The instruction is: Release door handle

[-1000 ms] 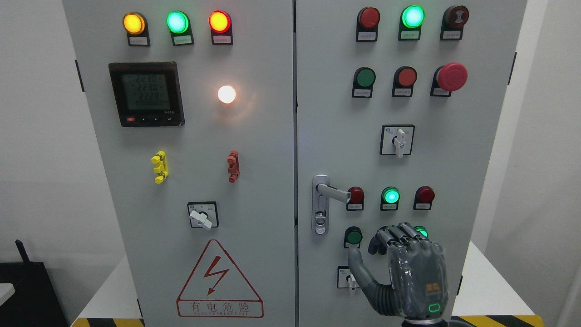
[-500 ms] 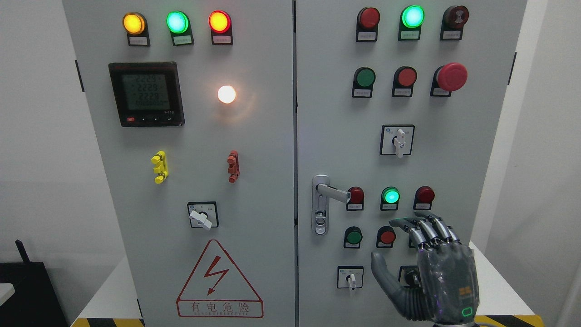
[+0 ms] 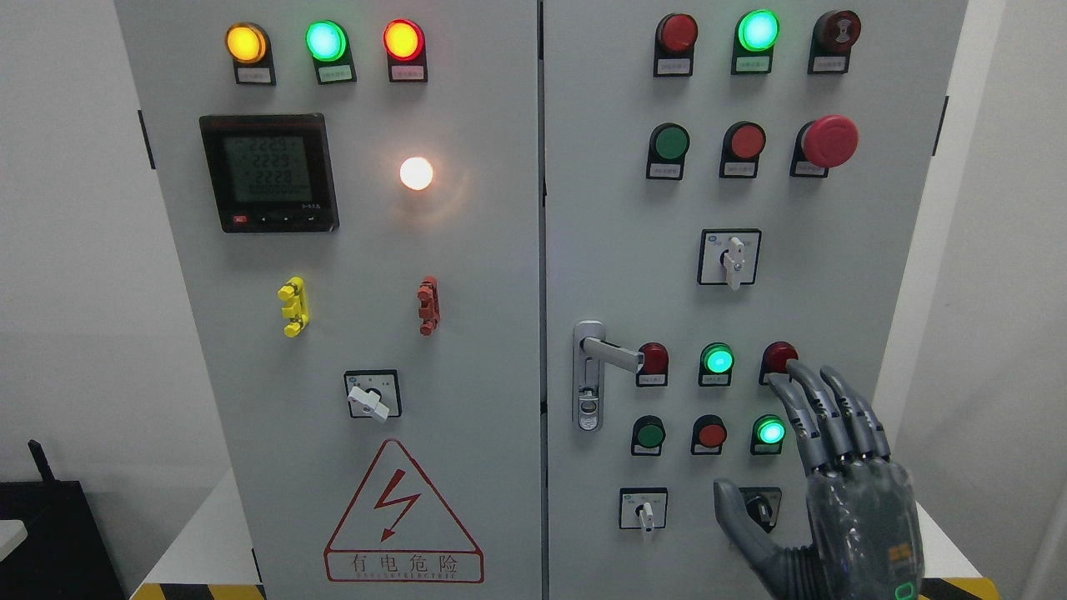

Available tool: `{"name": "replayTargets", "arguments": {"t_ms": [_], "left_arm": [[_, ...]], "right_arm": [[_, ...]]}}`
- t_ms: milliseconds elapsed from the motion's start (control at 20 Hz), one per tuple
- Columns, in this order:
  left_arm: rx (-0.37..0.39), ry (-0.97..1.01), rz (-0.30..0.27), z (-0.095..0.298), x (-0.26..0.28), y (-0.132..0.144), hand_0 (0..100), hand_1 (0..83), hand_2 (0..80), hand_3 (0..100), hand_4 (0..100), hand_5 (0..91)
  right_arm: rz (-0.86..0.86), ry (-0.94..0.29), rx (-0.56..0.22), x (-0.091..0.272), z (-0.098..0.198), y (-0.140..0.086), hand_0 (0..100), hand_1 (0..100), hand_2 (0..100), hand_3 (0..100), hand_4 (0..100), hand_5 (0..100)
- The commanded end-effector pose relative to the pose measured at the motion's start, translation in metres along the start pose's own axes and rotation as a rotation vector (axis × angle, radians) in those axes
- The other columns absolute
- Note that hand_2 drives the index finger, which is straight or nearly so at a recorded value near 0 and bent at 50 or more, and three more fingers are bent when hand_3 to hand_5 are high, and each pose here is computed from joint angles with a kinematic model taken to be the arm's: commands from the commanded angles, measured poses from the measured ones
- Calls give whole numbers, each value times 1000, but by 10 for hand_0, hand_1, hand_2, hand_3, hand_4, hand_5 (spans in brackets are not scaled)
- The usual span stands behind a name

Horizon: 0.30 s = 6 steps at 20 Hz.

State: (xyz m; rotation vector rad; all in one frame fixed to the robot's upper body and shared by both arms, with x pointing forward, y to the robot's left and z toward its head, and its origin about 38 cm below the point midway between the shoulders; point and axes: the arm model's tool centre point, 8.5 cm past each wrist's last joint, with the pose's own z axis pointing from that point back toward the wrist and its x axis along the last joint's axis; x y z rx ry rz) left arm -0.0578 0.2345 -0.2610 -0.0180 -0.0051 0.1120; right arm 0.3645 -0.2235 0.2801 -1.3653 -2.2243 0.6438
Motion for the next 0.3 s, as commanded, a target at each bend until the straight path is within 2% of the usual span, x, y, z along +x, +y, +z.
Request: {"name": "replayTargets", "arguments": {"t_ms": [0, 250], "left_arm": [[0, 21, -13, 1, -7, 0, 120, 389, 0, 0, 0, 0], [0, 21, -13, 1, -7, 0, 120, 389, 0, 0, 0, 0]], "right_arm": [[15, -25, -21, 0, 2, -17, 364, 207, 0, 0, 0, 0], [12, -20, -15, -1, 5, -16, 363, 206, 0, 0, 0, 0]]}}
